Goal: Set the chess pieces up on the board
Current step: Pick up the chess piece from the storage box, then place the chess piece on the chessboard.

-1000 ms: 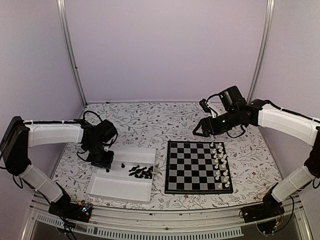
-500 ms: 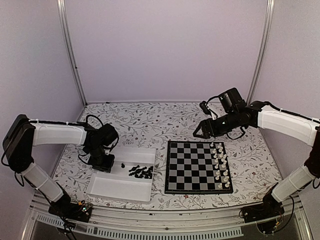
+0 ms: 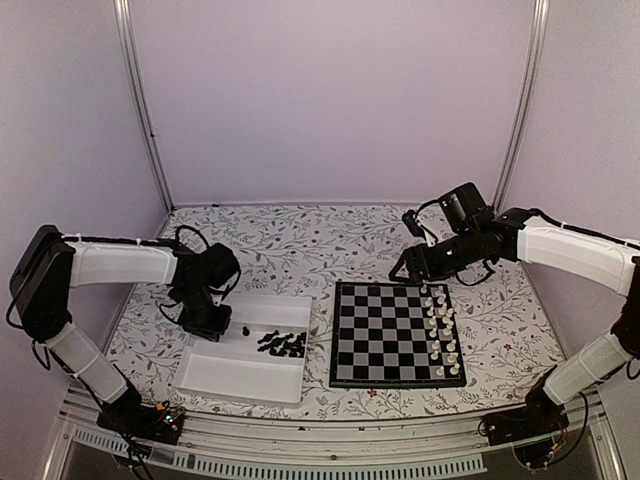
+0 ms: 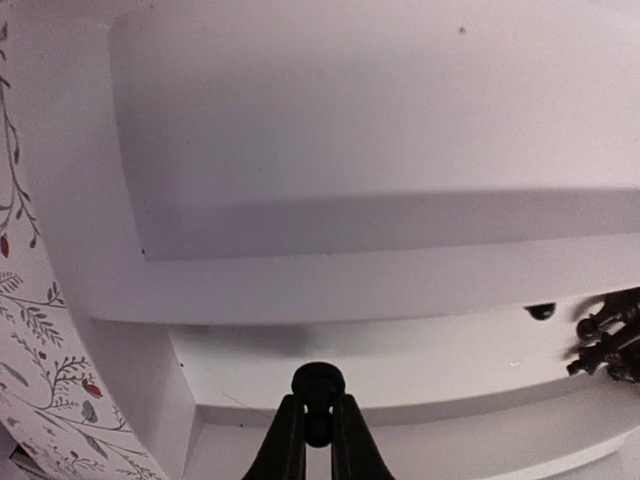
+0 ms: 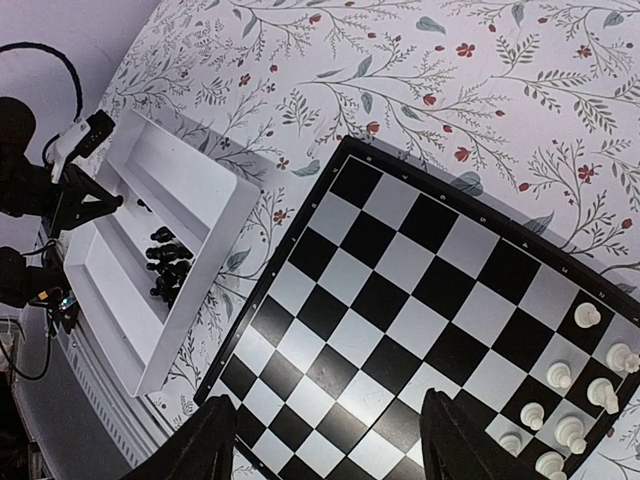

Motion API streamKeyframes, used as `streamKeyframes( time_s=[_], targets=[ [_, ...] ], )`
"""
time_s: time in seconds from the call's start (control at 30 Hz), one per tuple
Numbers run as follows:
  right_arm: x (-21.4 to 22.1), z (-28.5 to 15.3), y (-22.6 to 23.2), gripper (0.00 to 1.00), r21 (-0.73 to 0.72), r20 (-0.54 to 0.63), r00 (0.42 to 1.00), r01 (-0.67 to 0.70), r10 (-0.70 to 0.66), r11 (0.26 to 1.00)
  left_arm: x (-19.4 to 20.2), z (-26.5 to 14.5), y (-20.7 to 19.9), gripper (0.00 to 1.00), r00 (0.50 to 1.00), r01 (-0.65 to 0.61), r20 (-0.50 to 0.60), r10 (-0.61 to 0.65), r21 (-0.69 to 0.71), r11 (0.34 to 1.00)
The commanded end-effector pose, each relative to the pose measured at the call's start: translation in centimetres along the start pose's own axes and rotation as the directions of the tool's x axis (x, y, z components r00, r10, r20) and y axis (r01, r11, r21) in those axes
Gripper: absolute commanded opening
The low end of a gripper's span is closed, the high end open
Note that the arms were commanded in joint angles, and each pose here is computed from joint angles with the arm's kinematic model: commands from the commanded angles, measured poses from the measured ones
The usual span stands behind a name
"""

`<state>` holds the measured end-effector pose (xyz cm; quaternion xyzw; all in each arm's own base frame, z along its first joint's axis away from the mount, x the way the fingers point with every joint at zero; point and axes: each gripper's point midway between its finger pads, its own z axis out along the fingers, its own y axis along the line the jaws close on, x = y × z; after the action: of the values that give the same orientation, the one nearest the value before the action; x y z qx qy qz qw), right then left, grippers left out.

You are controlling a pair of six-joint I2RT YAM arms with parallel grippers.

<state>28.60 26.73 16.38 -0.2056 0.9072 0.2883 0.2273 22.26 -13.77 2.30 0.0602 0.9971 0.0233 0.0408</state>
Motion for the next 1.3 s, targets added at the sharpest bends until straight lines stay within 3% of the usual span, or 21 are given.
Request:
streamKeyframes(
  time_s=[0.0, 0.17, 0.3, 0.43, 0.53, 0.63, 0.9, 1.27],
  targets=[
    [-0.1, -0.9, 0.3, 0.66, 0.007, 0.028, 1.0, 0.005, -0.005, 1.0, -2.0, -4.6, -2.1, 0.07, 0.996, -0.041, 0.083, 0.036, 0.05, 0.998],
    [0.4, -1.0, -0.1, 0.66, 0.022, 0.024, 1.0, 0.008, -0.009, 1.0, -3.7, -8.6, -9.8, 0.07, 0.95, -0.275, 0.194, 0.243, 0.159, 0.948],
    [1.1, -0.9, -0.5, 0.66, 0.034, 0.014, 1.0, 0.003, -0.004, 0.999, -2.9, -8.6, -16.4, 0.06, 0.846, -0.517, 0.231, 0.48, 0.139, 0.844],
    [1.9, -0.8, -1.1, 0.66, 0.06, -0.007, 1.0, -0.012, 0.012, 0.998, -1.1, -8.4, -22.0, 0.06, 0.726, -0.681, 0.257, 0.638, 0.138, 0.719],
    [2.5, -0.7, -1.7, 0.65, 0.082, -0.019, 0.999, -0.027, 0.029, 0.996, -0.1, -8.0, -24.8, 0.07, 0.651, -0.755, 0.267, 0.711, 0.125, 0.644],
    [3.1, -0.7, -2.4, 0.65, 0.108, -0.022, 0.998, -0.05, 0.053, 0.993, 1.2, -7.4, -27.2, 0.07, 0.607, -0.793, 0.27, 0.748, 0.148, 0.591],
    [4.3, -1.7, -3.6, 0.65, 0.146, 0.004, 0.992, -0.122, 0.123, 0.982, 3.5, -5.8, -31.4, 0.07, 0.557, -0.83, 0.274, 0.784, 0.172, 0.53],
    [4.7, -2.7, -4.4, 0.66, 0.179, 0.036, 0.99, -0.141, 0.136, 0.974, 3.9, -3.2, -32.4, 0.08, 0.583, -0.812, 0.195, 0.789, 0.168, 0.559]
  ],
)
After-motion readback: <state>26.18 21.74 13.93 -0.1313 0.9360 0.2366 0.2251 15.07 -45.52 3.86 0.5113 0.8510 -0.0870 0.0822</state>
